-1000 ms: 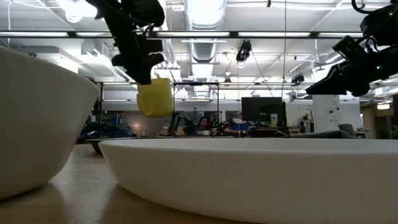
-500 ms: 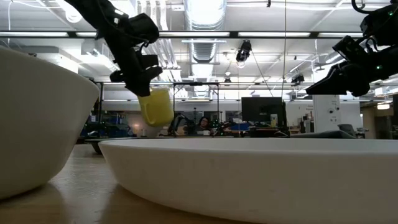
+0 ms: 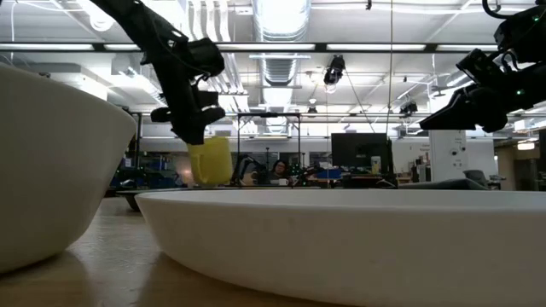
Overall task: Set up tray
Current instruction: Put the yellow mug on the top left of the black serving tray
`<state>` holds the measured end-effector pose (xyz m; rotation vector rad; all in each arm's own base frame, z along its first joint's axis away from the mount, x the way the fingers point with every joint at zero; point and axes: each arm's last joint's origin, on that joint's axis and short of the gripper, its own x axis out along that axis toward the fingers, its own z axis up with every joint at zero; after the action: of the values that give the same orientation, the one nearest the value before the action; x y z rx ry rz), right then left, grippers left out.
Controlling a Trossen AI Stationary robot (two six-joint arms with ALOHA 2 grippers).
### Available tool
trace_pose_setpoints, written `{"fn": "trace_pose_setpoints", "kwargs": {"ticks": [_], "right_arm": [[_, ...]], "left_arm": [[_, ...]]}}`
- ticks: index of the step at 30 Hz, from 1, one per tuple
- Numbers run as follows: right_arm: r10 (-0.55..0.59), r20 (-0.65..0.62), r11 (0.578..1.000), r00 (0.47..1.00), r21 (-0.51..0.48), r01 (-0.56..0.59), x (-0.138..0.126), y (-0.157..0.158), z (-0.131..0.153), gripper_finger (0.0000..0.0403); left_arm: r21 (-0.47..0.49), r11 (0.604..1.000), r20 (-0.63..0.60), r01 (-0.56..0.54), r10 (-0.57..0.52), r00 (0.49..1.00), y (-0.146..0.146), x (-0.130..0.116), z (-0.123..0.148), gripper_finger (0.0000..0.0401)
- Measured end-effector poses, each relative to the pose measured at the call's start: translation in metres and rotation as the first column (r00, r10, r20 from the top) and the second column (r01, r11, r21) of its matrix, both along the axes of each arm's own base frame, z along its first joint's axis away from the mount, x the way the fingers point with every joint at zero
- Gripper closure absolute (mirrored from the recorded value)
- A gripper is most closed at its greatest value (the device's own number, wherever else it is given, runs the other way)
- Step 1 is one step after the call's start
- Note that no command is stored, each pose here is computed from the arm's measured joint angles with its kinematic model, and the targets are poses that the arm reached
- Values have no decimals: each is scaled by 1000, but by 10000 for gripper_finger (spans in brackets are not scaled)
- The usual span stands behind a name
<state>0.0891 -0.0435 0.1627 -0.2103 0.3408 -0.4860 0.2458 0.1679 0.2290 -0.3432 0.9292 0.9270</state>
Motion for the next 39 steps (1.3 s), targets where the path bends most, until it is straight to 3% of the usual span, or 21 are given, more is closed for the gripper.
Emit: {"fn": "trace_pose_setpoints", "kwargs": {"ticks": [9,39], "right_arm": [[-1,0,1000,1000,0,1,0,0,0,280],[-1,0,1000,1000,0,1,0,0,0,280]], "left_arm": [[-43,997,-49,-62,60,997,11,-9,-3,401],[-49,997,-94,-58,53,994,17,-2,-21,387]]}}
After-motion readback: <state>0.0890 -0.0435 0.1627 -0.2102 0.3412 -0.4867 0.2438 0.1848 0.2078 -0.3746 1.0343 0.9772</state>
